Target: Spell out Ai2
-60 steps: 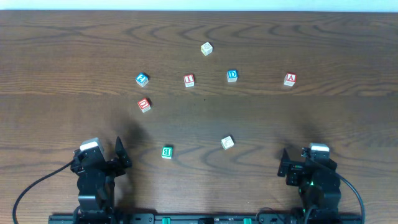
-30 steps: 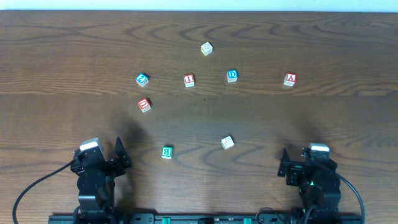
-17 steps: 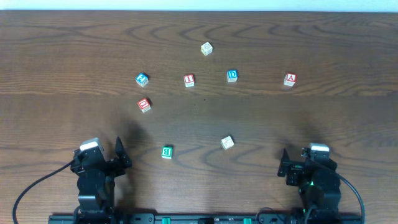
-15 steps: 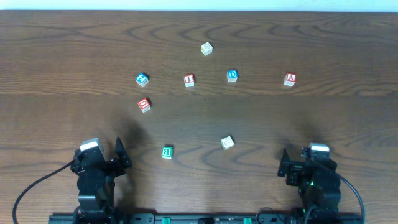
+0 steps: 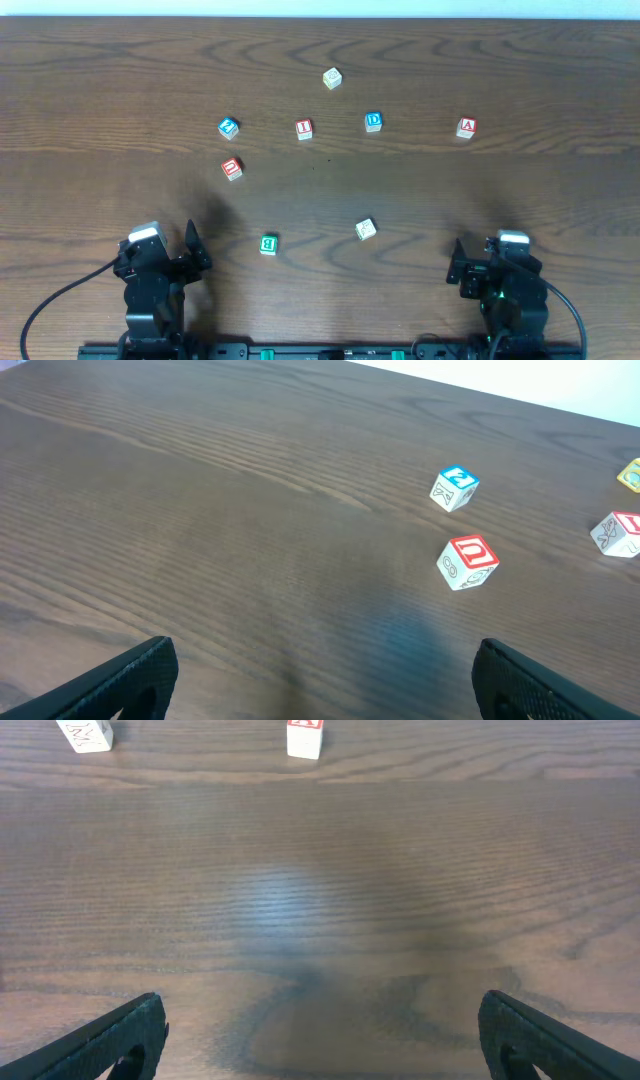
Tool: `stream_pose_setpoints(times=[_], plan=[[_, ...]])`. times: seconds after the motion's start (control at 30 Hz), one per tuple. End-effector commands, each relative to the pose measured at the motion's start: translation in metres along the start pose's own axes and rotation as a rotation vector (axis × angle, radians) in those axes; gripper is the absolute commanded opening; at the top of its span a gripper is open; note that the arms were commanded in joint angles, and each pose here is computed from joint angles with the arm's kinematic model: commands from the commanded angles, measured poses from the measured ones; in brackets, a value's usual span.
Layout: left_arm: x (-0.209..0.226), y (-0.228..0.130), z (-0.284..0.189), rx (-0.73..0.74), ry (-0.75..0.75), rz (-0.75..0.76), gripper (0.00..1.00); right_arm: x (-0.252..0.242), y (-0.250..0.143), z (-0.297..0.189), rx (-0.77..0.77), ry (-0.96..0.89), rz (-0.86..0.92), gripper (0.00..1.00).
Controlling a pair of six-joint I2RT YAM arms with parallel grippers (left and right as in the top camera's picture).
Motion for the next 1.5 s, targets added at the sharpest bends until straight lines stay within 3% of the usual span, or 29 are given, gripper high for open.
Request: stream_pose_setpoints(times=[0.0,0.3,0.43,0.57,0.9,1.3,1.47], plan=[[0.004,-0.006,0.003,0.01,0.026,0.02,0.95,0.0,-0.001,0.0,-0.001,0.001,-0.007,0.99],[0.004,-0.007,0.003,0.01,0.026,0.02,0.95,0.0,0.003,0.0,-0.019,0.0,-0.004,0.99],[0.004,-0.007,0.003,0.01,0.026,0.02,0.95,0.005,0.038,-0.003,-0.18,0.046,0.138,0.99],[0.004,-0.007,0.003,0.01,0.026,0.02,0.95,0.016,0.073,-0.013,-0.337,0.143,0.157,0.99],[0.004,-0.007,0.003,0.01,0.026,0.02,0.95,0.045,0.127,0.005,-0.464,0.326,0.149,0.99],[0.004,-0.007,0.003,0.01,0.026,0.02,0.95,0.12,0.231,0.117,-0.225,0.602,0.088,0.99],[0.004,-0.007,0.003,0.01,0.026,0.02,0.95,0.179,0.256,0.143,-0.192,0.685,-0.067,0.99]])
Point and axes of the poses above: each gripper's point midway between its finger pads, its own z axis out along the fingers, its own x axis along the line the jaws close on, y = z × x, the point moved 3 cm from there along -z, back along the fingers
